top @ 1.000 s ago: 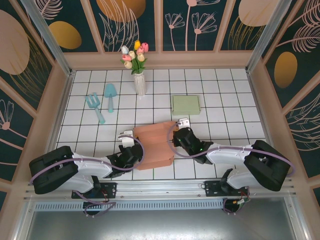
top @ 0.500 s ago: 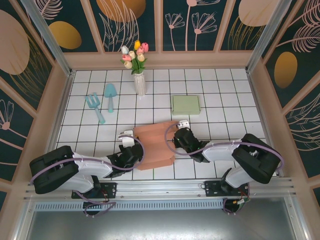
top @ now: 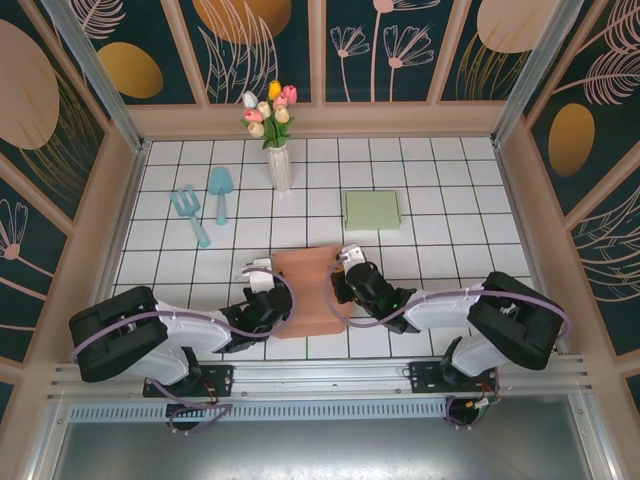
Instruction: Fold the paper box
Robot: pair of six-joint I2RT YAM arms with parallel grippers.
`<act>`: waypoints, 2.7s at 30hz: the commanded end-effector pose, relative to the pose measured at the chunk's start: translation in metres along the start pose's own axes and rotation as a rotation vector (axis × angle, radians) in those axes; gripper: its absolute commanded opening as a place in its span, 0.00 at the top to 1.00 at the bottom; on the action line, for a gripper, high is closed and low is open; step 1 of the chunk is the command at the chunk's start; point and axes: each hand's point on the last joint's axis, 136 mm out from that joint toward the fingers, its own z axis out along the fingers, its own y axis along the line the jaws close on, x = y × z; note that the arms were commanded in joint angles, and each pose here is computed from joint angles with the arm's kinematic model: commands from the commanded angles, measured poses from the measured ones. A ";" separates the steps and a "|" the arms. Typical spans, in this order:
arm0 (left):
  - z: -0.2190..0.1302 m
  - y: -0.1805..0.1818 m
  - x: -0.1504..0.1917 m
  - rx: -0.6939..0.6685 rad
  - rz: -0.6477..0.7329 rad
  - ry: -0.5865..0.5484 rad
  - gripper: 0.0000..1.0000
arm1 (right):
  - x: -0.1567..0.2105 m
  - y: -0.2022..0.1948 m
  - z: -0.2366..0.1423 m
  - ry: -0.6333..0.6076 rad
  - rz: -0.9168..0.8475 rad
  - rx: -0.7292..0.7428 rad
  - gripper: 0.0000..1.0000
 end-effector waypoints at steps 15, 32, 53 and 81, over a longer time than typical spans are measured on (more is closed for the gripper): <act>-0.027 0.041 -0.037 -0.090 0.064 -0.161 1.00 | -0.082 -0.035 -0.092 -0.150 -0.185 0.187 0.47; -0.046 0.049 -0.051 -0.007 -0.004 -0.215 1.00 | -0.081 -0.010 -0.065 -0.141 -0.862 -0.298 0.38; -0.043 0.041 -0.046 0.031 0.023 -0.191 1.00 | -0.092 -0.019 -0.072 -0.165 -0.955 -0.325 0.38; -0.044 0.031 -0.044 0.093 0.028 -0.175 1.00 | -0.076 0.029 -0.058 -0.200 -0.903 -0.513 0.39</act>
